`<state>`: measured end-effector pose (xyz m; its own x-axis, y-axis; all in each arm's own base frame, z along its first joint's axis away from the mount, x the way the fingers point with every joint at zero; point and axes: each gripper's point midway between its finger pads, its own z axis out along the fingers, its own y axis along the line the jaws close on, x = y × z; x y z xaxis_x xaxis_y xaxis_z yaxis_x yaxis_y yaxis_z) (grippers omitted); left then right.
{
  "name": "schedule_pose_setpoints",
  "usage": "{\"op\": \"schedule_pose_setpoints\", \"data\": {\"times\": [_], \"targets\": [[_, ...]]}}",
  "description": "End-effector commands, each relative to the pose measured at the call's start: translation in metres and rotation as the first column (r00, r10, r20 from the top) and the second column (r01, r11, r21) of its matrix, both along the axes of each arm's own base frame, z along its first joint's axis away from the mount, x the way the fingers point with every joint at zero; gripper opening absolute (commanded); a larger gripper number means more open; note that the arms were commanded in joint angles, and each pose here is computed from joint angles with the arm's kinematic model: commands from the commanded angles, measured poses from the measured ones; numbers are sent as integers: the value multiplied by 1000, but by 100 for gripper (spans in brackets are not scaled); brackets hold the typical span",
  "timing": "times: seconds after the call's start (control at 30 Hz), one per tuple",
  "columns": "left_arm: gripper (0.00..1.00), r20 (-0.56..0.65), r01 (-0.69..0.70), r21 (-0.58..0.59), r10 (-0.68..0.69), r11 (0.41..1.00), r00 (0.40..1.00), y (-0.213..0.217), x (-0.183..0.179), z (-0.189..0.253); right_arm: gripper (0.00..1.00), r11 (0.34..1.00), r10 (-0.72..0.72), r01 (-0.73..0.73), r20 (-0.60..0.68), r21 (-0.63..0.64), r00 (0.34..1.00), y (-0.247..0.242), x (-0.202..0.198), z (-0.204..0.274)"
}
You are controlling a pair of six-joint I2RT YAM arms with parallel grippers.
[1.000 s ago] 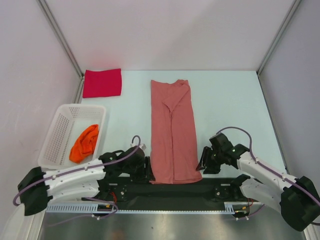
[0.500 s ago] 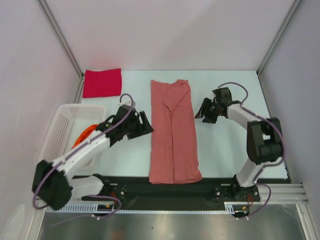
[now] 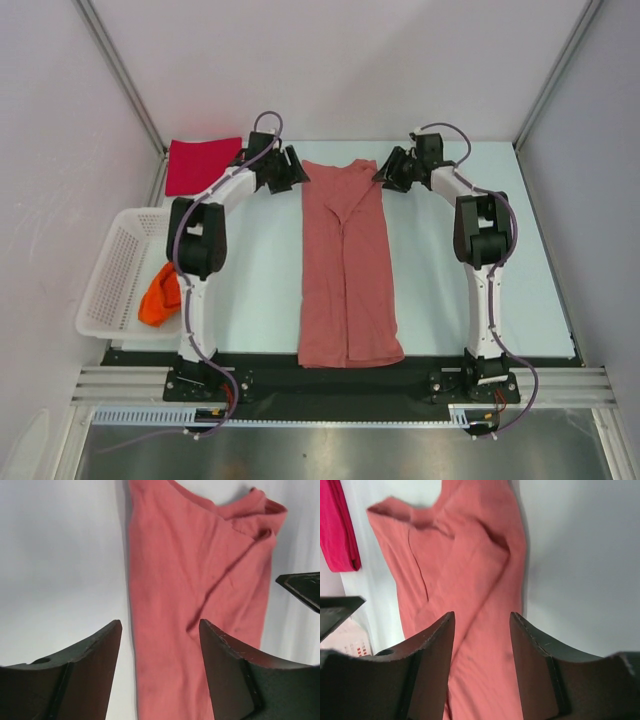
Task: Fold and stack the t-shirts
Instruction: Fold the tshirt
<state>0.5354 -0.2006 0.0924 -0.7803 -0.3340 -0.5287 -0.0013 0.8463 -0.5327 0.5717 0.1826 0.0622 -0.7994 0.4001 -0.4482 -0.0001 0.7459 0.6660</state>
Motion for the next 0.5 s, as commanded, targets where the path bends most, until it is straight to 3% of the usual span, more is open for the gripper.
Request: {"op": "schedule_pose_setpoints", "data": {"times": [0.0, 0.13, 0.4, 0.47], "targets": [[69, 86, 40, -14, -38, 999, 996, -13, 32, 7, 52, 1000, 11, -12, 50, 11, 999, 6, 22, 5], [68, 121, 28, -52, -22, 998, 992, -19, 52, -8, 52, 1000, -10, 10, 67, 0, 998, -2, 37, -1], [67, 63, -48, -86, 53, 995, 997, -13, 73, -51, 51, 1000, -23, 24, 84, -11, 996, -4, 58, -23], [59, 63, -31, -138, 40, 990, 997, -20, 79, -47, 48, 1000, -22, 22, 61, 1, 998, -2, 60, -34]]}}
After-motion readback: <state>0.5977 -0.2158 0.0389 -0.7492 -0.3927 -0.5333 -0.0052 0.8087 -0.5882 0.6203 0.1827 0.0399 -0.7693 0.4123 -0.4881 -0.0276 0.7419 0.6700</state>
